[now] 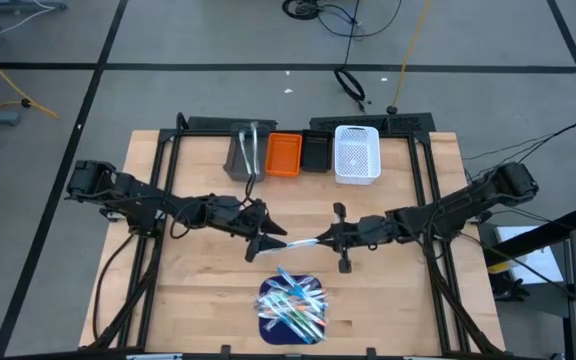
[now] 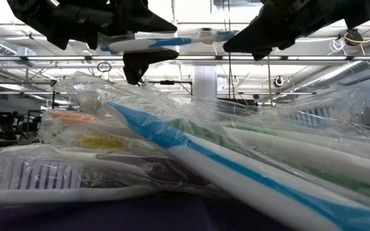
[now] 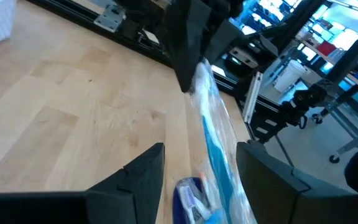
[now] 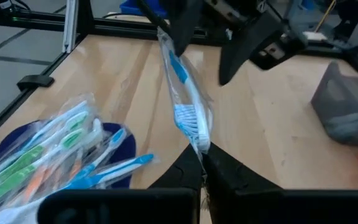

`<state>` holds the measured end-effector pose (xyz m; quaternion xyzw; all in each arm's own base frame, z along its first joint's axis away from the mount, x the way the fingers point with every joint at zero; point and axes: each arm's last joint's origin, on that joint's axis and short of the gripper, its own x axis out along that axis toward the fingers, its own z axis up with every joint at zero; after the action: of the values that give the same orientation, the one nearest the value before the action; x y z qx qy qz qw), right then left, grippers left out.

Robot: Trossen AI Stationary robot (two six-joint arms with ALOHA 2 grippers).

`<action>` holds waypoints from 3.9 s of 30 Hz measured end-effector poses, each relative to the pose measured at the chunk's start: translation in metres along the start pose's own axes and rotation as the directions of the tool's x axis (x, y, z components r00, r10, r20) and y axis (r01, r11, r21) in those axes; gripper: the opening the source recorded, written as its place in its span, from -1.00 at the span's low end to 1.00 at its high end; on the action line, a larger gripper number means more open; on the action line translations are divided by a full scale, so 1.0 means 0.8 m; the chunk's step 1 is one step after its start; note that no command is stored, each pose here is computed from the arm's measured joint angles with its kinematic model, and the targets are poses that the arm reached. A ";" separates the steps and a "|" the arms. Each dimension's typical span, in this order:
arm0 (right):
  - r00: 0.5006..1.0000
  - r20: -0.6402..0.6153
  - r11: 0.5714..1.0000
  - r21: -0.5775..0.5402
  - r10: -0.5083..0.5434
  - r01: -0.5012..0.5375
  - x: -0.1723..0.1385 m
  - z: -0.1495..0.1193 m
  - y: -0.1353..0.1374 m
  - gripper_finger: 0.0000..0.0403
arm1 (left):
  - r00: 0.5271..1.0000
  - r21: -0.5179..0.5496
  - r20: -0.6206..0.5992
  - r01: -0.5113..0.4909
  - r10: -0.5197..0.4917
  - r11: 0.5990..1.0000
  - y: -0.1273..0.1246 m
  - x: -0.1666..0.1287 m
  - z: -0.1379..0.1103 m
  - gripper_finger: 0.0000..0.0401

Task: Pick & Place Toothbrushes
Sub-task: Put the blue toothbrush into the orange bin

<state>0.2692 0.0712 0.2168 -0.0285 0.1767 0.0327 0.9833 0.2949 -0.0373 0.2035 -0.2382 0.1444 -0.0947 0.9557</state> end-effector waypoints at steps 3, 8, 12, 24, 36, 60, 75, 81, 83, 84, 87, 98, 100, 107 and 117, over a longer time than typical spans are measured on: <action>1.000 -0.002 1.000 -0.014 -0.016 0.016 0.002 0.005 -0.006 -1.00 | 1.000 0.002 -0.012 0.021 -0.021 1.000 -0.004 0.000 -0.002 -0.04; 0.999 -0.028 0.999 -0.021 -0.043 0.043 0.003 0.010 -0.015 -1.00 | 0.998 0.011 -0.043 0.046 -0.046 0.999 -0.009 0.001 -0.007 -0.09; 0.999 -0.018 0.998 -0.034 -0.050 0.049 0.004 0.018 -0.018 -1.00 | 0.996 0.008 -0.074 0.044 -0.043 0.999 -0.010 0.001 -0.011 -0.18; 0.999 -0.013 0.998 -0.045 -0.047 0.046 0.004 0.023 -0.018 -1.00 | 0.996 0.011 -0.087 0.014 -0.013 1.000 -0.007 0.001 -0.014 -0.88; 0.999 -0.015 0.997 -0.059 -0.048 0.047 0.004 0.022 -0.018 -0.98 | 0.996 0.010 -0.082 -0.023 0.024 1.000 -0.006 0.001 -0.015 -0.94; 0.997 -0.067 0.998 -0.045 0.035 -0.038 0.002 0.015 -0.003 -0.02 | 0.997 0.044 0.009 -0.072 0.072 0.996 -0.005 0.001 -0.006 -0.96; 0.987 -0.116 0.993 0.020 0.115 -0.114 -0.006 0.008 0.028 -0.04 | 0.881 -0.069 0.248 -0.399 0.403 0.914 0.038 -0.010 0.025 -0.95; 0.985 -0.116 0.992 0.037 0.128 -0.124 -0.007 0.007 0.033 -0.04 | 0.802 -0.117 0.317 -0.496 0.506 0.860 0.053 -0.016 0.035 -0.89; 0.985 -0.114 0.991 0.036 0.129 -0.126 -0.007 0.007 0.035 -0.05 | 0.777 -0.131 0.330 -0.525 0.536 0.841 0.057 -0.018 0.037 -0.89; 0.985 -0.112 0.992 0.036 0.128 -0.124 -0.007 0.008 0.035 -0.05 | 0.764 -0.138 0.336 -0.539 0.551 0.831 0.060 -0.019 0.038 -0.92; 0.986 -0.104 0.991 0.038 0.129 -0.125 -0.007 0.009 0.035 -0.05 | 0.731 -0.159 0.349 -0.570 0.586 0.806 0.068 -0.023 0.042 -0.96; 0.989 -0.066 0.991 0.044 0.132 -0.129 -0.007 0.013 0.035 -0.05 | 0.640 -0.267 0.375 -0.618 0.671 0.739 0.104 -0.039 0.058 -0.94; 0.989 -0.064 0.991 0.044 0.132 -0.130 -0.007 0.013 0.035 -0.05 | 0.626 -0.294 0.378 -0.618 0.683 0.729 0.109 -0.043 0.060 -0.90; 0.989 -0.061 0.991 0.038 0.132 -0.130 -0.007 0.014 0.035 -0.05 | 0.591 -0.319 0.384 -0.636 0.709 0.703 0.123 -0.050 0.066 -0.94; 0.990 -0.053 0.991 0.039 0.133 -0.131 -0.007 0.015 0.035 -0.05 | 0.568 -0.329 0.353 -0.668 0.743 0.667 0.154 -0.025 0.073 -0.92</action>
<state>0.2661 0.0998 0.2285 -0.0004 0.2057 0.0938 0.9741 0.3085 0.0999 0.1980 -0.2504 0.0044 0.3666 0.8961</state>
